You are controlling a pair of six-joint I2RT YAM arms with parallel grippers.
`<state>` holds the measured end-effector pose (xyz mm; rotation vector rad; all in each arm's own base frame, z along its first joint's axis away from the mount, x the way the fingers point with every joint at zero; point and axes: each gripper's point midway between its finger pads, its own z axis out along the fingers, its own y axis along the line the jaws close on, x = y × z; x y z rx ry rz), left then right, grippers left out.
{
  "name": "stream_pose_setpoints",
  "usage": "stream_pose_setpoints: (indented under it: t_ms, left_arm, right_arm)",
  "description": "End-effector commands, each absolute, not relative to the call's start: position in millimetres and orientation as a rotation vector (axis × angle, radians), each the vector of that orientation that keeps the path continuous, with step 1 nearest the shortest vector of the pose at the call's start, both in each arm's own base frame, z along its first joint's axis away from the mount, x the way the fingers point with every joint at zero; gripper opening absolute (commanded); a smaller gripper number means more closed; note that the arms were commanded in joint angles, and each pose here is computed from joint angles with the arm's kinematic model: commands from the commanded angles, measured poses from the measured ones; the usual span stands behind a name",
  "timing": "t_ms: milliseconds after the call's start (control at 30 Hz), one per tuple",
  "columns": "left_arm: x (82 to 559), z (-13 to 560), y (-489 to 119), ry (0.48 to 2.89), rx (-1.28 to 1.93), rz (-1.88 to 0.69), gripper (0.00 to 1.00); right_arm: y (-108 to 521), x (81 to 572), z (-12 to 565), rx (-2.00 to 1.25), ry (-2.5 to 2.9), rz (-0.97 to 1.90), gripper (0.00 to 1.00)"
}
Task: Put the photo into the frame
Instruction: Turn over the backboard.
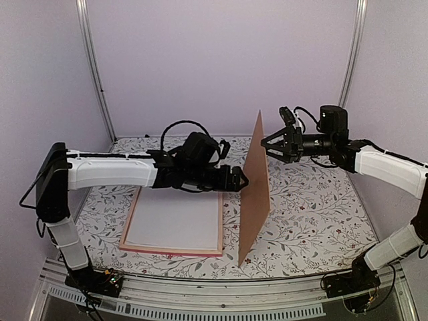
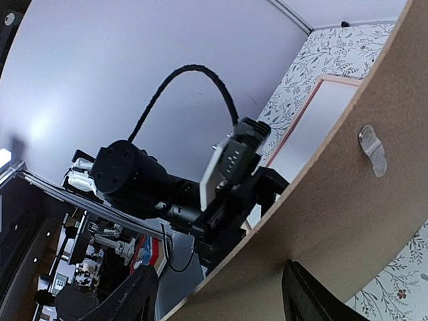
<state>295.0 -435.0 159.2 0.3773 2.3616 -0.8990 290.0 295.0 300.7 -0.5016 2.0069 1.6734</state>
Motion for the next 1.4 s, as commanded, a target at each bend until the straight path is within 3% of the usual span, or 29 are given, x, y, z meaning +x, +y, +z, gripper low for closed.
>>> stream_pose_setpoints:
  t_ms: [0, 500, 800, 900, 1367]
  left_arm:
    - [308.0, 201.9, -416.6, 2.268, 0.327, -0.952, 0.91]
    - [313.0, 284.5, -409.5, 2.113, 0.347, -1.031, 0.93]
    - [304.8, 306.1, -422.9, 2.071, 0.382, -1.156, 0.95]
    - [302.3, 309.5, -426.7, 2.063, 0.390, -1.193, 1.00]
    - [293.4, 325.5, -428.4, 2.029, 0.399, -1.254, 1.00]
  right_arm:
    - [302.4, 290.7, 310.9, -0.529, 1.994, 1.699, 0.67]
    - [317.8, 296.0, 318.7, -0.564, 1.980, 1.719, 0.73]
    - [325.4, 299.5, 314.7, -0.576, 1.989, 1.735, 0.73]
    - [328.1, 299.9, 312.6, -0.579, 1.994, 1.741, 0.73]
    - [337.3, 297.8, 317.7, -0.609, 1.966, 1.787, 0.76]
